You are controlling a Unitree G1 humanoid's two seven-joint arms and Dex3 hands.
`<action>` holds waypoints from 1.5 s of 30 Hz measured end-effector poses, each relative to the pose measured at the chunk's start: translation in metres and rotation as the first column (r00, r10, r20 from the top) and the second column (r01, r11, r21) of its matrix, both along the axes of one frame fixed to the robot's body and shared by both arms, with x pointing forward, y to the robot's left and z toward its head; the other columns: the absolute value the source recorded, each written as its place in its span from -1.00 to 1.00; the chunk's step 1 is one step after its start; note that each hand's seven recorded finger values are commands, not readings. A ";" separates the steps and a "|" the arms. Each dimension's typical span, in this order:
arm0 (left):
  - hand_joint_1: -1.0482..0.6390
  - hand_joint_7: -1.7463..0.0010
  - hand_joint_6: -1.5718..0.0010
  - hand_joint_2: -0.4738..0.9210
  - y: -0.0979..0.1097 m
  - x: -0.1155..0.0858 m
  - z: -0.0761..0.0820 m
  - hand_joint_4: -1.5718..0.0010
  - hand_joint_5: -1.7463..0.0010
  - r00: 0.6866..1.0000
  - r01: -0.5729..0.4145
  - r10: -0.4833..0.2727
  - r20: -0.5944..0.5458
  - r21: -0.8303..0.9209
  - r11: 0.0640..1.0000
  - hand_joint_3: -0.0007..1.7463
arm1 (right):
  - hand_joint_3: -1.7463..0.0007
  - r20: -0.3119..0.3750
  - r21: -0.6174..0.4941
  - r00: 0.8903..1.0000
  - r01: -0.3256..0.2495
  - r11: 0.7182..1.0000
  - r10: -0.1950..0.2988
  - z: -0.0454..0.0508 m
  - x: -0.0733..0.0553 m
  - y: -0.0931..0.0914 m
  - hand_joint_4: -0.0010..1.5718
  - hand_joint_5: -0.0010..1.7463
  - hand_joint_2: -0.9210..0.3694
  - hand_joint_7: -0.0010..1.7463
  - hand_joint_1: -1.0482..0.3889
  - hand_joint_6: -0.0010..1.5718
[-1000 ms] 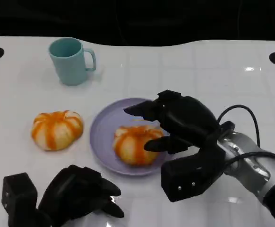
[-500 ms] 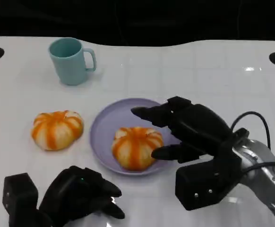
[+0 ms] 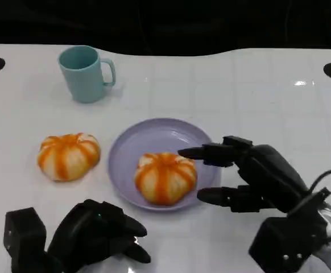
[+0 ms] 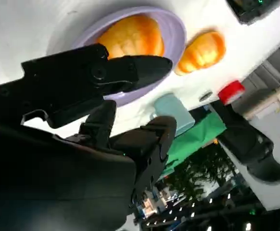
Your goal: Grasp the bread from the table and place it into the plate.
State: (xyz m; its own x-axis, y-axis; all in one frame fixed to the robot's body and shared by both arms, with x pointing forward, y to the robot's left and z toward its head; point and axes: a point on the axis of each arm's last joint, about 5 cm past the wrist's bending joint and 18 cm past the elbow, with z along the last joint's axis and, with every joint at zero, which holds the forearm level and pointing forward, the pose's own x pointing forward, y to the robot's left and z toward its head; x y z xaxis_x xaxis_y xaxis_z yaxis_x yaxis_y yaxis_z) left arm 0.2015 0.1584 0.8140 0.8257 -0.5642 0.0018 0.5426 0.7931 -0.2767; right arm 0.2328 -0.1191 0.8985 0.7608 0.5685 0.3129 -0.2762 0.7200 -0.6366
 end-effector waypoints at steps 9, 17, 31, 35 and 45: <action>-1.00 0.97 -1.00 0.77 0.000 0.000 0.000 -1.00 0.71 1.000 -0.001 0.001 0.002 -0.001 1.000 -1.00 | 0.83 -0.119 0.154 0.993 0.026 0.988 -0.007 -0.0128 -0.020 -0.019 -0.02 1.00 -0.99 1.00 -0.14 -0.29; -1.00 0.96 -1.00 0.77 0.000 0.000 0.000 -1.00 0.71 1.000 0.001 -0.001 0.003 0.000 1.000 -1.00 | 0.87 -0.261 0.255 0.965 0.032 0.967 0.037 -0.0208 -0.043 -0.032 0.02 1.00 -0.99 1.00 -0.09 -0.23; -1.00 0.98 -0.98 0.77 -0.002 0.004 0.000 -0.99 0.74 1.000 0.007 -0.007 0.011 -0.008 1.000 -1.00 | 0.81 -0.415 0.344 0.908 0.089 0.935 0.066 -0.0182 -0.081 -0.049 0.04 1.00 -1.00 1.00 -0.07 -0.24; -1.00 0.98 -0.99 0.77 -0.002 0.004 0.000 -1.00 0.74 1.000 0.005 -0.005 0.007 -0.008 1.000 -1.00 | 0.80 -0.416 0.354 0.908 0.119 0.928 0.043 -0.0187 -0.083 -0.051 0.05 1.00 -1.00 1.00 -0.07 -0.22; -1.00 0.98 -0.99 0.77 -0.001 0.004 0.000 -1.00 0.75 1.000 0.006 -0.006 0.012 -0.006 1.000 -1.00 | 0.80 -0.438 0.427 0.897 0.153 0.891 0.056 -0.0294 -0.081 -0.042 0.07 1.00 -1.00 1.00 -0.08 -0.17</action>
